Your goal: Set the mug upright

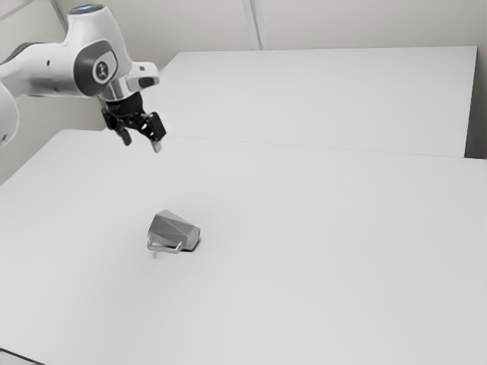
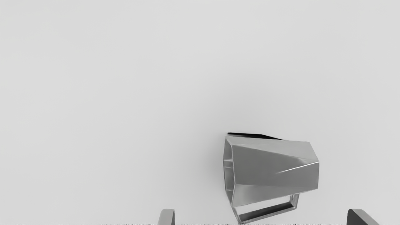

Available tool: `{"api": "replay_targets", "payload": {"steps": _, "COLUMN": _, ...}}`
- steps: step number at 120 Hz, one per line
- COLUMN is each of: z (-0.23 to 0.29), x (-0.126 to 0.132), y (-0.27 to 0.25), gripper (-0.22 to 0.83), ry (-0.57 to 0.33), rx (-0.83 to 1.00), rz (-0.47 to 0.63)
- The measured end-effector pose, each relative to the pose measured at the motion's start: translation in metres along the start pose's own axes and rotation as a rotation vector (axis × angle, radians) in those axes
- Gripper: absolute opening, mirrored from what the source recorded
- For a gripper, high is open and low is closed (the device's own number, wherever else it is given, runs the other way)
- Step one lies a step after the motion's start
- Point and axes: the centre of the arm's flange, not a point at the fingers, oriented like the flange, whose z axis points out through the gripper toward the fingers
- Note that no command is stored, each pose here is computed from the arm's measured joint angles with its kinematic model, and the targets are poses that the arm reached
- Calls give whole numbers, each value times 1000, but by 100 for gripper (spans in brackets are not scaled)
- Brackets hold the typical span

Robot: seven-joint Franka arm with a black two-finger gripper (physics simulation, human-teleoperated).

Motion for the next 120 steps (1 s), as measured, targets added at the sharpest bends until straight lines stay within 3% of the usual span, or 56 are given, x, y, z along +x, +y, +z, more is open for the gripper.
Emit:
{"api": "replay_targets", "payload": {"steps": 16, "z": 19, "x": -18, "y": -14, "gripper": 62, "ry": -13, "rx": -45, "rz": -24}}
{"api": "replay_targets", "payload": {"steps": 39, "z": 103, "x": -36, "y": -47, "gripper": 62, "ry": -68, "rx": -254, "rz": -115}}
{"api": "replay_targets", "payload": {"steps": 92, "z": 215, "x": -35, "y": -93, "gripper": 62, "ry": -67, "rx": -715, "rz": -228}}
{"api": "replay_targets", "payload": {"steps": 120, "z": 230, "x": -40, "y": -85, "gripper": 61, "ry": -110, "rx": -811, "rz": -217}}
